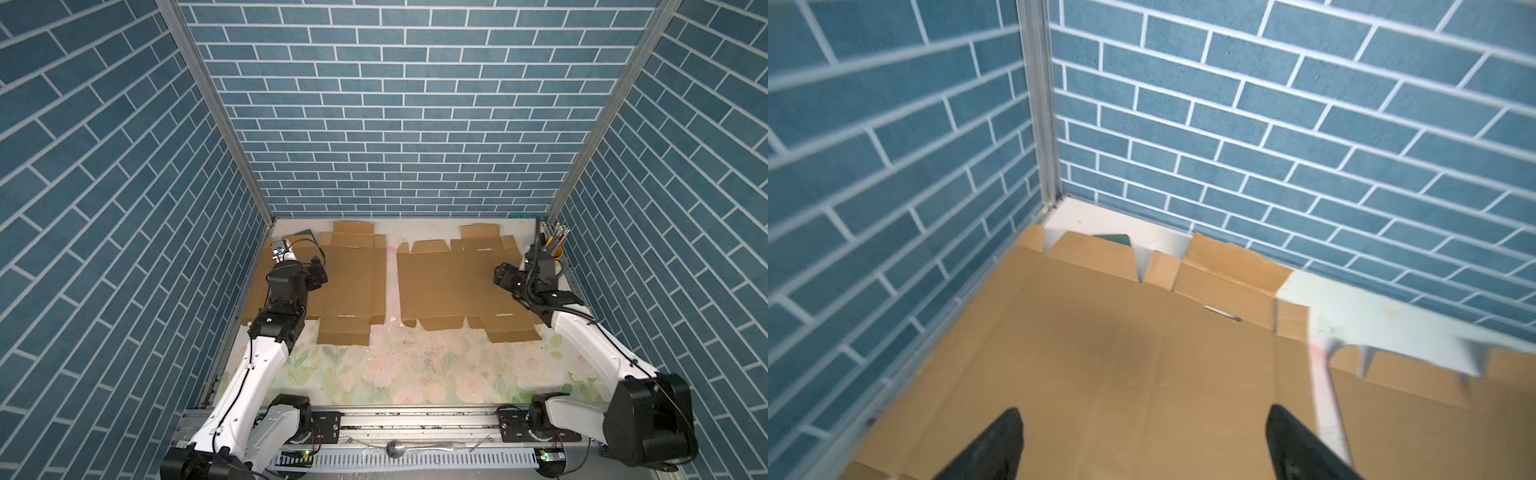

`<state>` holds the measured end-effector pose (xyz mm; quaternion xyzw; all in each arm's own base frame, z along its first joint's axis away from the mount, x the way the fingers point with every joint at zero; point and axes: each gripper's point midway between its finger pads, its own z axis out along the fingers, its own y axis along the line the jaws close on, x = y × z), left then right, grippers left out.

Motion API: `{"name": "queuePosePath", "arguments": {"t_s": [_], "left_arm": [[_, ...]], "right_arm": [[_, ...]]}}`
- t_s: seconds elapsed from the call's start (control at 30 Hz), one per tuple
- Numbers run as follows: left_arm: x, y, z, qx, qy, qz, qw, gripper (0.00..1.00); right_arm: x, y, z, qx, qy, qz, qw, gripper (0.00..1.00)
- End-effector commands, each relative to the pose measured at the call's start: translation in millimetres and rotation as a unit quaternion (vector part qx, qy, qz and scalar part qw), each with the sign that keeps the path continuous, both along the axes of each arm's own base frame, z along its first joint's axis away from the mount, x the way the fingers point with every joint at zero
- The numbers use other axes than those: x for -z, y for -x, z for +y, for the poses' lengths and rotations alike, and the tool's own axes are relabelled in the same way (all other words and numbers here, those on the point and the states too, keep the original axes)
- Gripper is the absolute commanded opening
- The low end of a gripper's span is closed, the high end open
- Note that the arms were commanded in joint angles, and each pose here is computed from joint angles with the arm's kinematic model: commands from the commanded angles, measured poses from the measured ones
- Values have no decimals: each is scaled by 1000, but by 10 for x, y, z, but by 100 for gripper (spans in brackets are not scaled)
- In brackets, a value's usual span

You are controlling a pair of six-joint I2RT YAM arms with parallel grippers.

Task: Fold the paper box

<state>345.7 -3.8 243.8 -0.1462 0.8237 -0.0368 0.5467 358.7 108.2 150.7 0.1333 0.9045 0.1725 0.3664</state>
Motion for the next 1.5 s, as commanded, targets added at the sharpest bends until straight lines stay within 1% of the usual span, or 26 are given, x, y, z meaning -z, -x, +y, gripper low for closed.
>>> {"name": "queuePosePath", "arguments": {"t_s": [0.0, 0.07, 0.17, 0.2, 0.3, 0.43, 0.53, 0.6, 0.73, 0.8, 0.9, 1.03, 1.27, 1.33, 1.47], "left_arm": [[413, 64, -435, 99, 73, 108, 987, 75], [583, 54, -623, 124, 74, 142, 979, 72], [850, 65, -841, 143, 39, 180, 972, 72], [932, 59, -890, 146, 38, 188, 971, 73], [1139, 27, -915, 135, 52, 206, 968, 72], [1383, 17, -978, 137, 74, 226, 961, 67], [1617, 58, -1014, 133, 95, 251, 954, 59], [1722, 80, -1039, 132, 109, 255, 952, 53], [1882, 156, -1000, 118, 117, 262, 951, 48], [1959, 201, -961, 111, 114, 270, 950, 45], [2053, 268, -922, 104, 113, 279, 948, 43], [2167, 364, -891, 96, 118, 289, 945, 39], [2340, 477, -888, 92, 131, 300, 941, 33], [2374, 502, -889, 91, 133, 304, 939, 33], [2360, 503, -892, 93, 133, 302, 939, 32]], "right_arm": [[57, 113, 622, -28, -77, 63, 995, 73], [130, 138, 1010, -57, -87, 78, 991, 69], [246, 152, 1591, -99, -93, 95, 986, 64], [288, 171, 1816, -122, -108, 106, 981, 62], [362, 81, 2289, -148, -146, 118, 971, 54], [502, -69, 2723, -170, -170, 139, 961, 51], [602, -203, 2901, -175, -174, 147, 958, 51], [690, -294, 3002, -177, -172, 153, 957, 52], [810, -470, 3115, -176, -170, 151, 958, 54], [960, -524, 3161, -174, -165, 156, 958, 54], [1104, -555, 3219, -172, -168, 164, 957, 54], [1249, -564, 3223, -156, -164, 170, 959, 55], [1318, -525, 3444, -172, -180, 169, 954, 54], [1299, -524, 3520, -179, -190, 166, 951, 52], [1177, -514, 3632, -198, -209, 144, 947, 44]]}}
